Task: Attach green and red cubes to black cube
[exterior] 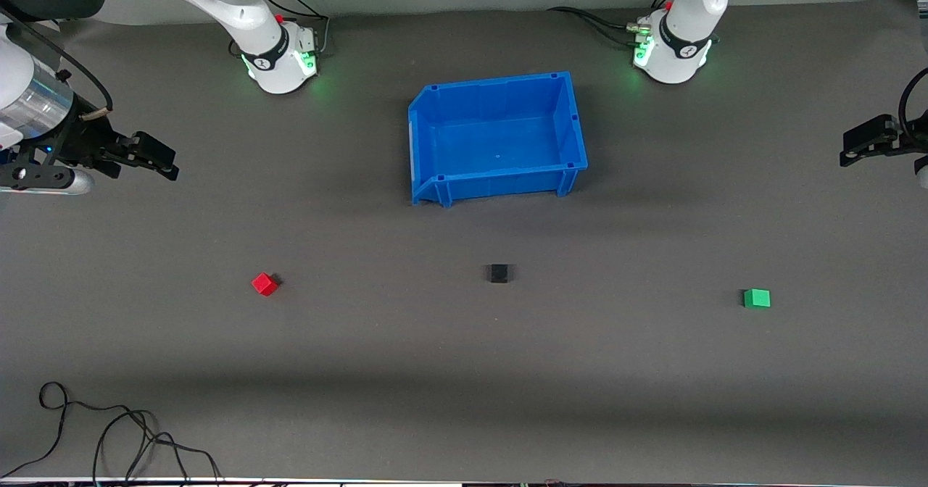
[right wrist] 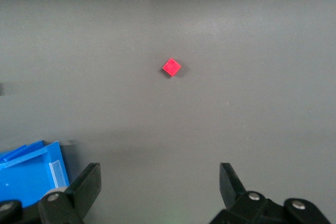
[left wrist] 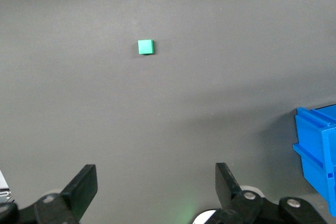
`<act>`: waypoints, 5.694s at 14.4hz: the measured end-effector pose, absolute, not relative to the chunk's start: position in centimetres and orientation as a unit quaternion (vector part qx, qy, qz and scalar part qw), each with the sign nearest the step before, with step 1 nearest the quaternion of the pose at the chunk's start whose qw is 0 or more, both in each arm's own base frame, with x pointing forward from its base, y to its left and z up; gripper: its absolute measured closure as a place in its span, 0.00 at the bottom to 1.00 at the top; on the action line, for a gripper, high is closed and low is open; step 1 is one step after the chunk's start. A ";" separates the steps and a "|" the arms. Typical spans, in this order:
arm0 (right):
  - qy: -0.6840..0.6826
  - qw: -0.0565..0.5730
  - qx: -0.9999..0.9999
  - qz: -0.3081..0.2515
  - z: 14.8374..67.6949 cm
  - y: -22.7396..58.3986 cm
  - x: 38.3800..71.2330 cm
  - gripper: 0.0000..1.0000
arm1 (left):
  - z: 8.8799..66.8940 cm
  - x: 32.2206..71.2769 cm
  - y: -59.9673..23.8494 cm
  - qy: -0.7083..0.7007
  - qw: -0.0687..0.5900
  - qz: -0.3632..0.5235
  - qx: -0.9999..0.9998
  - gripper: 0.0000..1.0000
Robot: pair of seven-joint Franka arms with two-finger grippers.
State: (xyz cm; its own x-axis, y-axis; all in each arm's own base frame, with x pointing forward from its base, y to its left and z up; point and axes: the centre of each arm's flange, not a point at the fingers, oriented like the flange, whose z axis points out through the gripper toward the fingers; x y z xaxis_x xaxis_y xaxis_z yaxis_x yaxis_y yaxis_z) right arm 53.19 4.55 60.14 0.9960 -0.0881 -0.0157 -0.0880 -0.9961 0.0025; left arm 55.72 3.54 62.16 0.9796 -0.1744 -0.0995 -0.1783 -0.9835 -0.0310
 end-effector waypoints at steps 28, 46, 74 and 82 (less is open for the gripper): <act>-0.267 -0.015 0.962 -0.050 26.6 1.6 56.6 0.00 | 62.0 55.4 5.9 -0.032 0.028 0.055 -0.998 0.04; -0.382 0.000 0.923 -0.048 17.7 2.6 62.2 0.00 | 45.9 62.0 14.5 -0.574 0.012 0.090 -0.814 0.00; -0.530 -0.023 0.837 -0.138 28.6 13.2 66.0 0.60 | 18.6 63.3 11.1 -0.640 -0.018 -0.015 -0.768 0.04; -0.649 -0.084 0.733 -0.186 30.1 23.1 68.1 0.60 | 18.8 63.6 11.1 -0.640 -0.020 -0.018 -0.768 0.63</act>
State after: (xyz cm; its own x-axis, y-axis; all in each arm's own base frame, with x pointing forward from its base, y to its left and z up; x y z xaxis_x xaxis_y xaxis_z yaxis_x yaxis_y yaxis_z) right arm 68.12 23.06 30.09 0.0892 -0.9201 -0.3815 -0.9824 -0.1443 0.1184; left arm 63.61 11.15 18.84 0.1800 0.9837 0.0028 0.9822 -0.1799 0.0541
